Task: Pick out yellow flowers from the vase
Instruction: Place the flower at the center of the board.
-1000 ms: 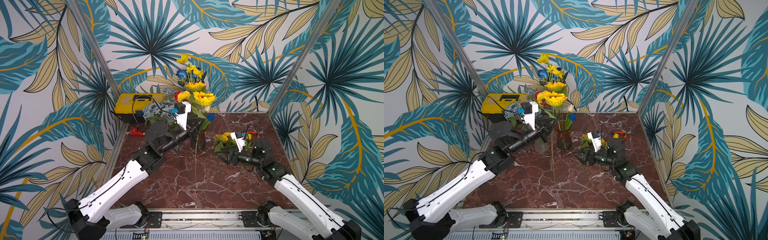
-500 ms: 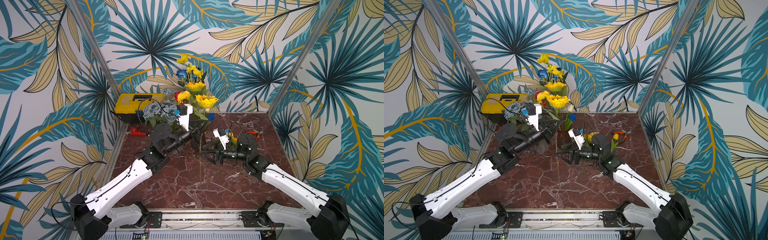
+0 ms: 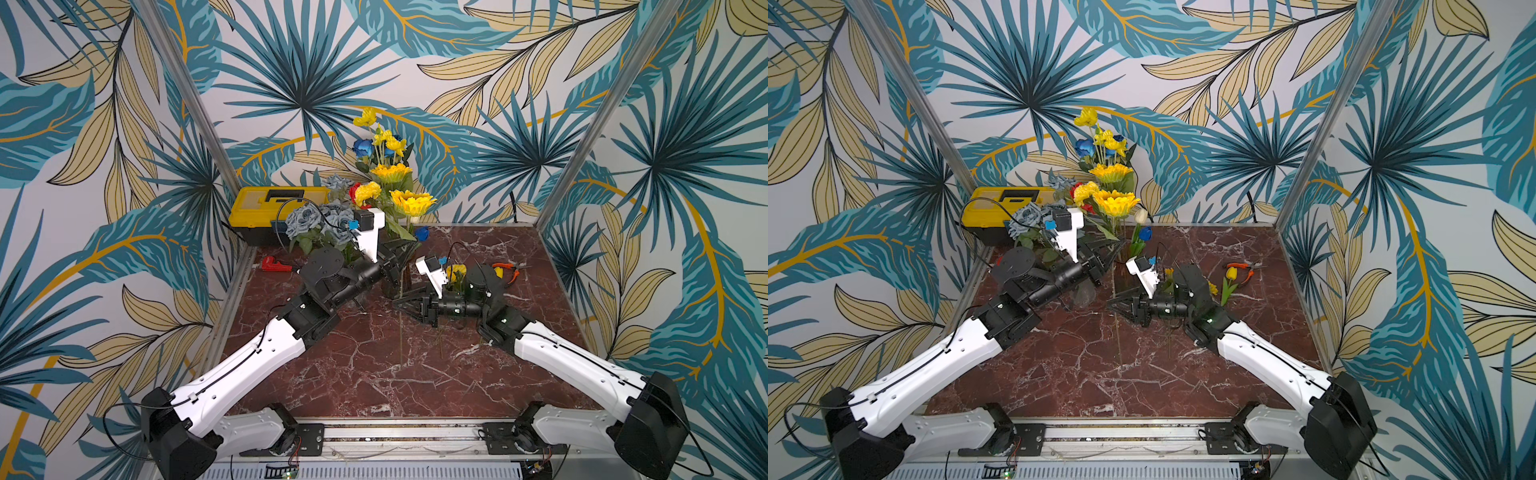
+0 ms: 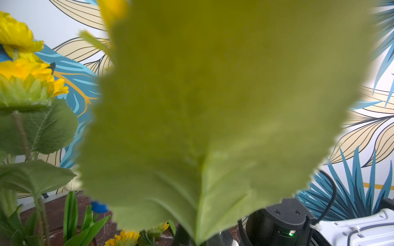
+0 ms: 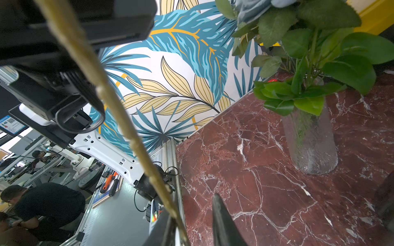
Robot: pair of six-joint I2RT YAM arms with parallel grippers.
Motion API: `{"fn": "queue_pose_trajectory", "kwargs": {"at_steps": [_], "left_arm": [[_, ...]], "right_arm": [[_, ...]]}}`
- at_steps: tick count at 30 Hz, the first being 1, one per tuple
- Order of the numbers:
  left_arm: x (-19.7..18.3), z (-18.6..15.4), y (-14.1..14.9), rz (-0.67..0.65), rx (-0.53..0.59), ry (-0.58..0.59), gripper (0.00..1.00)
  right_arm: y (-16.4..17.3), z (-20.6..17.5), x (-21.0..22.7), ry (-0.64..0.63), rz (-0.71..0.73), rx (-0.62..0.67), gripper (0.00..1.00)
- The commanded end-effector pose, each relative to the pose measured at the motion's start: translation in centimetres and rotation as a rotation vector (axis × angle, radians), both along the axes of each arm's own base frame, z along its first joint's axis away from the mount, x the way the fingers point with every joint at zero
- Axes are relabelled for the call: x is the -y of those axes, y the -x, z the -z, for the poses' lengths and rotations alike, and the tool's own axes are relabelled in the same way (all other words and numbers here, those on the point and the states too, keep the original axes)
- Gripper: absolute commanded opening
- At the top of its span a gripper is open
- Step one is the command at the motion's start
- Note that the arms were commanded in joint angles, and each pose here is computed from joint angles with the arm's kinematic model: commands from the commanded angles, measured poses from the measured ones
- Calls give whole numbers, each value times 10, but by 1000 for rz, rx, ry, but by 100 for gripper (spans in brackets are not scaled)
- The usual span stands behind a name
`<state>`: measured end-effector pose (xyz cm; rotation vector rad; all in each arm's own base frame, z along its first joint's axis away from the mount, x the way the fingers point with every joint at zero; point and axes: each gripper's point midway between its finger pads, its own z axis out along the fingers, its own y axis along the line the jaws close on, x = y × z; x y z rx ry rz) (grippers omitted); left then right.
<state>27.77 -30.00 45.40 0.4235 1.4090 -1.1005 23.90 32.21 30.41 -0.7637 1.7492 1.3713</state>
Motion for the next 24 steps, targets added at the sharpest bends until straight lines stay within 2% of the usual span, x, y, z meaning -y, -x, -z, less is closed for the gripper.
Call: {"fn": "queue_pose_trajectory", "kwargs": {"at_steps": [1,6,10,14,17,19,24], "left_arm": [[-4,-10,2,-9,31,26,0],[-7,-10,0,-30,35,24,0],[-11,-8,-4,-61,29,26,7],[-11,-6,-4,-62,29,22,19],[-11,-6,-3,-61,33,19,35],[-13,-6,-1,-61,37,17,46],[-18,-7,3,-73,60,9,62]], "right_arm": [[-2,-12,0,-18,15,35,21],[-1,-13,1,-20,21,36,13],[-1,-14,2,-25,28,34,4],[-2,-17,3,-31,39,40,0],[-4,-21,7,-33,68,50,0],[-8,-22,10,-33,105,56,0],[-21,-25,31,4,259,73,0]]}}
